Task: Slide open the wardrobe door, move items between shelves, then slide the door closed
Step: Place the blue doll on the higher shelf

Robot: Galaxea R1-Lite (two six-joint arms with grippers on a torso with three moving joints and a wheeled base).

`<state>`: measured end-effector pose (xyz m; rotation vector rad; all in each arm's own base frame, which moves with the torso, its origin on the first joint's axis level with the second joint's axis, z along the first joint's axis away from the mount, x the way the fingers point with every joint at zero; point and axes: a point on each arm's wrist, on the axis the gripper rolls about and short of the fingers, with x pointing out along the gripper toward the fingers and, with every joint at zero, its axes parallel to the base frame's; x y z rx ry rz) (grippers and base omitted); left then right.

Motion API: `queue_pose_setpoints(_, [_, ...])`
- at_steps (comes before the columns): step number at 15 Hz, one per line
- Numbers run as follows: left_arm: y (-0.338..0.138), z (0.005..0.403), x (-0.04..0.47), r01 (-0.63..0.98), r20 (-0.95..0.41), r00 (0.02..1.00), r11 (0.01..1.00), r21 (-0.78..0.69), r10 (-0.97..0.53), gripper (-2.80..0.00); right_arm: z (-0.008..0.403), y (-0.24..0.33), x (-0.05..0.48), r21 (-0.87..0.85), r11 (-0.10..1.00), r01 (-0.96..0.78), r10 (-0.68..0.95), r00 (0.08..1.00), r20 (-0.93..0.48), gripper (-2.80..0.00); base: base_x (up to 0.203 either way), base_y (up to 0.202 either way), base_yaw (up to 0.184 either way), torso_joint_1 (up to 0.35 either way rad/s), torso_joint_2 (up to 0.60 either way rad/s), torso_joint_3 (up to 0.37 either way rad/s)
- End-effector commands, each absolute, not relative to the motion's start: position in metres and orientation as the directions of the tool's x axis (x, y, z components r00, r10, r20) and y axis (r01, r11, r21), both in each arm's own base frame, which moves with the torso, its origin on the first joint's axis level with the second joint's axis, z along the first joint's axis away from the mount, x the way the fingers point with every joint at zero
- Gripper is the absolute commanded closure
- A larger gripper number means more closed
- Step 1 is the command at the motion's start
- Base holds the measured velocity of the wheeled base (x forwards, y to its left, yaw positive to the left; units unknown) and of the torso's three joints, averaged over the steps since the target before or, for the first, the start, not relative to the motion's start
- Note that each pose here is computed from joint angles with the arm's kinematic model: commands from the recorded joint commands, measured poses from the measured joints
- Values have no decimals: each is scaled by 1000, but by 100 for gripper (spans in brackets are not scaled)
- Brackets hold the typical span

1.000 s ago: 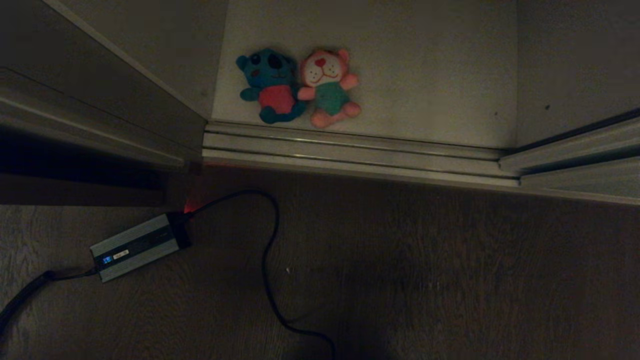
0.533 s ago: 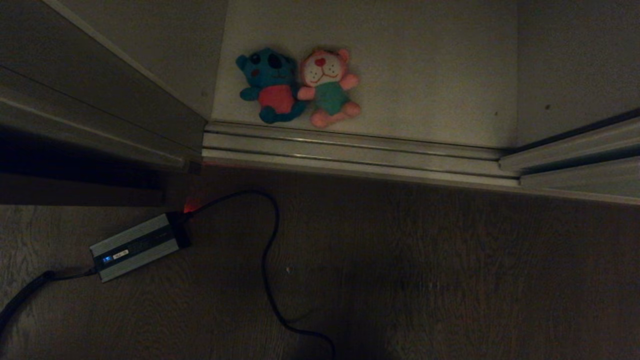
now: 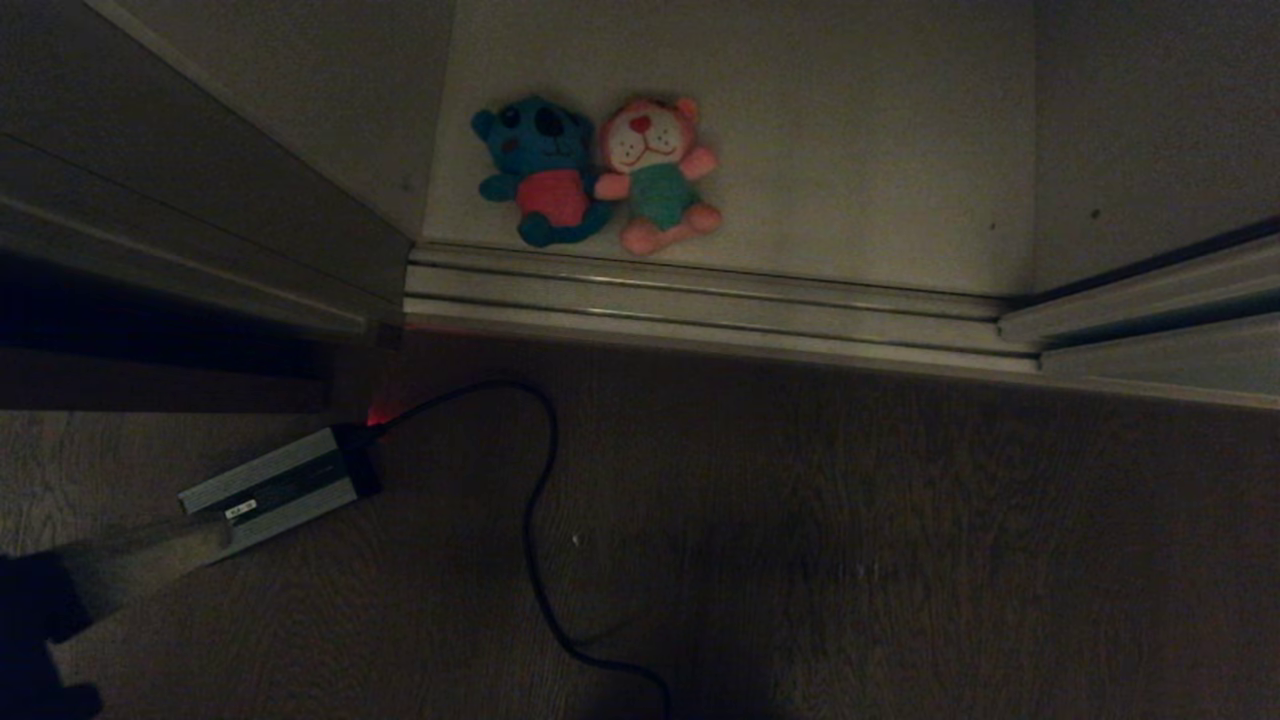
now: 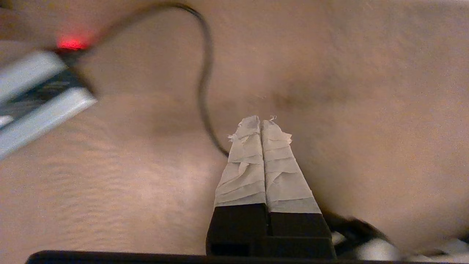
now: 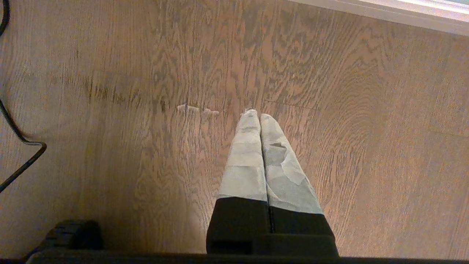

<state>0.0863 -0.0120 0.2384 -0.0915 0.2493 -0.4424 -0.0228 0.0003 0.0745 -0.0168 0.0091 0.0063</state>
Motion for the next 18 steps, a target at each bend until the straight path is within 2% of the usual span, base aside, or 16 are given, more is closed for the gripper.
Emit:
queue_pose_setpoints(1, [-24,234,157,443,-377,780,866,-233,-500,0,74,0,-23,-17,1000,-8,7,1000,-11,0,0,0,0,0,0,0])
queue_pose_setpoints(4, [-58,259,216,502,-369,724,812,-297,-583,0,74,0,-23,-18,1000,-6,6,1000,-11,0,0,0,0,0,0,0])
queue_pose_setpoints(6, [-84,265,246,490,-373,726,815,-309,-578,0,74,0,-23,-17,1000,-6,6,1000,-11,0,0,0,0,0,0,0])
queue_pose_setpoints(11, [-126,263,300,393,-336,815,876,-278,-472,0,74,0,-23,-17,1000,-6,6,1000,-11,0,0,0,0,0,0,0])
queue_pose_setpoints(15, [-137,270,330,297,-276,886,913,-279,-373,0,74,0,-23,-17,1000,-6,6,1000,-11,0,0,0,0,0,0,0])
queue_pose_setpoints(16, [-140,268,339,263,-273,901,926,-271,-336,-280,74,0,-23,-17,1000,-6,6,1000,-11,0,0,0,0,0,0,0])
queue_pose_setpoints(18, [-143,271,348,221,-254,923,939,-265,-289,-280,74,0,-23,-18,1000,-8,8,1000,-11,0,0,0,0,0,0,0])
